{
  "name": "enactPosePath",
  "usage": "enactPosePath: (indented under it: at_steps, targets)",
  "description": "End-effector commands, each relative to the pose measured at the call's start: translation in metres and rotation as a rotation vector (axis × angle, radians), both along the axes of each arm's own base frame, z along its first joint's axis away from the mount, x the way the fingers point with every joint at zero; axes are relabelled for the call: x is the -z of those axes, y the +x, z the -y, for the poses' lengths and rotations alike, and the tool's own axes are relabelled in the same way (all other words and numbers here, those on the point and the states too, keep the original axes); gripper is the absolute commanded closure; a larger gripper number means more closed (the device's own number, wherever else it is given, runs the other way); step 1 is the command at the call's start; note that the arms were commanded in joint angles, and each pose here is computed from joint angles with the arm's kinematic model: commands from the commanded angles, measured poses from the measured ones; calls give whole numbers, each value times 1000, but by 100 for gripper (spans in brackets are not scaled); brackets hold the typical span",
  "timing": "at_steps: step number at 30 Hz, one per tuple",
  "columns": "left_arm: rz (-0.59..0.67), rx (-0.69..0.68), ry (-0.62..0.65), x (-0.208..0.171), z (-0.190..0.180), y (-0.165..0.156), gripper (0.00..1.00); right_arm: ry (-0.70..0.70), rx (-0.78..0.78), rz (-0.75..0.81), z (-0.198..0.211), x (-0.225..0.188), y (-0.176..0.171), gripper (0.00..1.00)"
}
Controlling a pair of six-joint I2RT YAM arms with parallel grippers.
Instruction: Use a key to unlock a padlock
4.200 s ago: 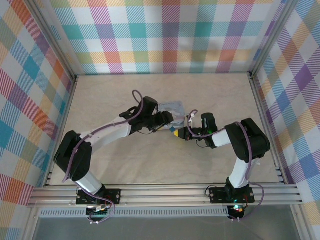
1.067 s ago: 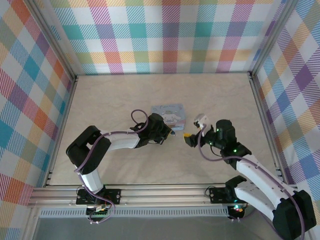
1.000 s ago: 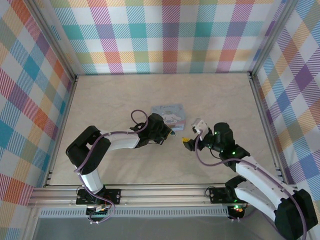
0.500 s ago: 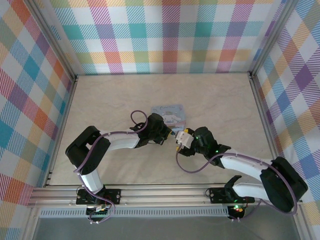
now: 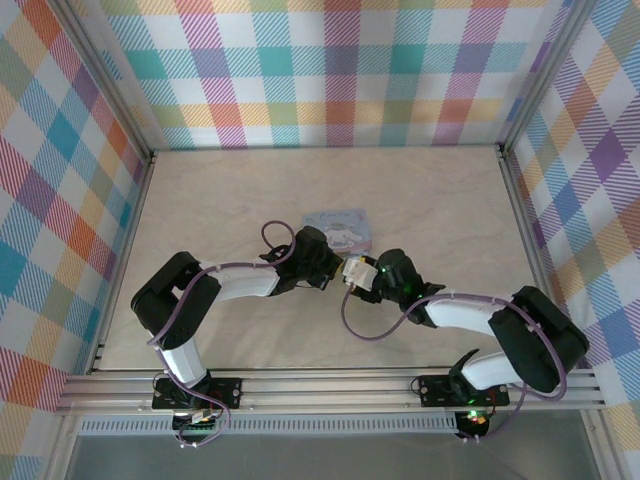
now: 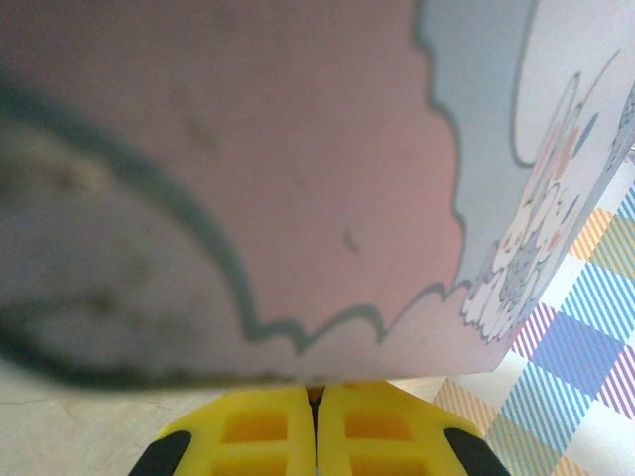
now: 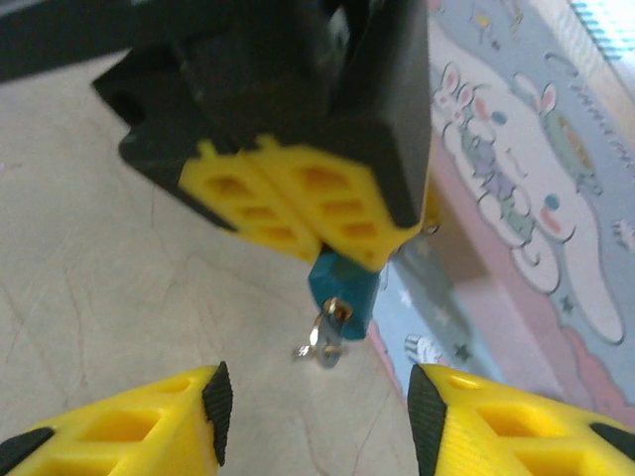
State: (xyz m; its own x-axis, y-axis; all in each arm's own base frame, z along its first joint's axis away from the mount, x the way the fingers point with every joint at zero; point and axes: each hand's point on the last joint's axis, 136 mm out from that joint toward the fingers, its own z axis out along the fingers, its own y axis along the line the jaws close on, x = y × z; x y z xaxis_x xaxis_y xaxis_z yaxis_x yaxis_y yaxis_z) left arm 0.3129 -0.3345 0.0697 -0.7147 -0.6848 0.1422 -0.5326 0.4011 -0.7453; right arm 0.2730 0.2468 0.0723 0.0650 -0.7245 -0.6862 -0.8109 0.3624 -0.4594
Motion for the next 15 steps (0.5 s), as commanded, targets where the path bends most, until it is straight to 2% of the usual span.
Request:
enactPosePath:
  at_steps: [1, 15]
  targets:
    - [19, 23, -49, -21, 10, -2, 100, 34, -30, 58, -14, -16, 9, 51]
    - [21, 24, -53, -22, 10, -1, 100, 5, -24, 58, -17, -10, 17, 80]
